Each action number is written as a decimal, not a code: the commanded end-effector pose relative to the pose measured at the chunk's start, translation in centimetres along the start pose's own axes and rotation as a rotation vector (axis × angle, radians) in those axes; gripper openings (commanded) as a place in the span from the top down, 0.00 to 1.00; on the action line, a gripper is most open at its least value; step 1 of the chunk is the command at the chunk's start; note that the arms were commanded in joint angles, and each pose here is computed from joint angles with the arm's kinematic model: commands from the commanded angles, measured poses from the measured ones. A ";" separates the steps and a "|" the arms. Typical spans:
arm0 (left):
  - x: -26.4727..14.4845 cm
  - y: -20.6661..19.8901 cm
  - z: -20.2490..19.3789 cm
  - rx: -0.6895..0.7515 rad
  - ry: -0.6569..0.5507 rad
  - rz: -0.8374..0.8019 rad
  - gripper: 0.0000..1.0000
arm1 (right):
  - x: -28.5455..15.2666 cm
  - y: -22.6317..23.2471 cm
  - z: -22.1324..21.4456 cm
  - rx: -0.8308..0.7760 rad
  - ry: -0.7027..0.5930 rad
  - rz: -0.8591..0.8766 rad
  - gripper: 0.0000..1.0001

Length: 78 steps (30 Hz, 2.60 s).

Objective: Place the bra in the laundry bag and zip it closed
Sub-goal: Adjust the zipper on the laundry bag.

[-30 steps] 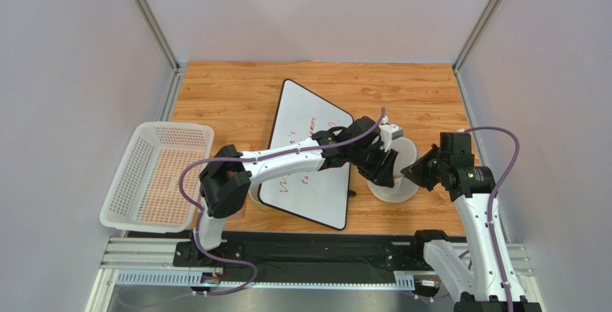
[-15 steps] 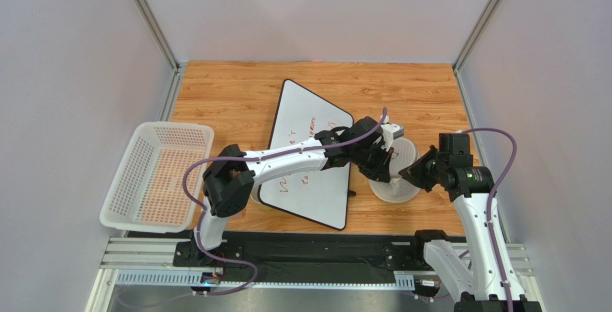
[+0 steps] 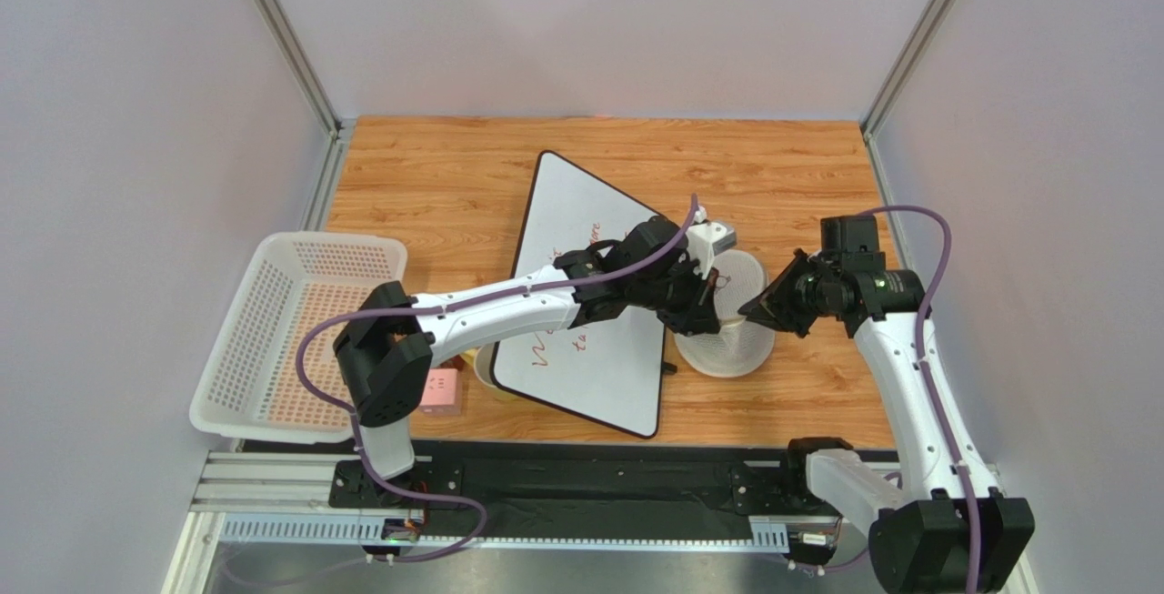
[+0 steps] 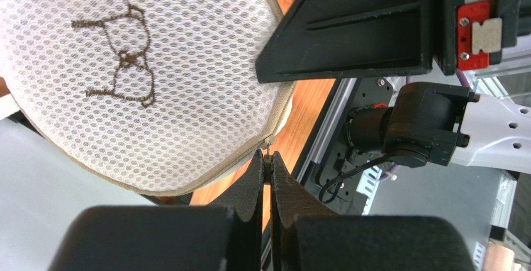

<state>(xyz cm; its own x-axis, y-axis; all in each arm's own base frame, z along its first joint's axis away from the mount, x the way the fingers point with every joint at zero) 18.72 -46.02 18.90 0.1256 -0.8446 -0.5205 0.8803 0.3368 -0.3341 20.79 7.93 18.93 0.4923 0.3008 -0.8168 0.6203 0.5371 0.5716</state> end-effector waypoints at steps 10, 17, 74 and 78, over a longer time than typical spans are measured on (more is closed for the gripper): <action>-1.1 -0.7 0.0 -0.006 0.053 -0.032 1.00 | 0.3 1.3 4.4 -0.107 -0.118 -0.002 0.46; -0.7 -1.4 0.3 0.021 0.055 -0.055 1.00 | -1.9 0.0 0.7 -0.030 -0.086 0.102 0.46; -5.4 0.1 -4.3 0.258 0.096 -0.017 0.43 | 0.9 -0.9 -1.5 0.042 0.086 0.176 1.00; -4.5 0.3 -4.7 0.309 0.079 0.010 0.29 | 0.9 -0.9 -1.7 0.046 0.096 0.182 1.00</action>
<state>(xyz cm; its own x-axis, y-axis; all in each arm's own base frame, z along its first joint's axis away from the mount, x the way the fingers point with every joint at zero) 15.69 -39.96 17.59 0.0450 -0.8025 -0.5950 0.9561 0.2073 -0.2072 19.34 8.60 16.46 0.5090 0.4300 -0.7457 0.6006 0.4433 0.6655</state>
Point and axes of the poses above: each gripper's point midway between its finger pads, its own x axis out along the fingers, its own y axis along the line the jaws close on, z = x × y, the point moved 2 cm from there along -x, back along the fingers, and after that the axes turned 12 degrees about x, right-handed, at the moved point
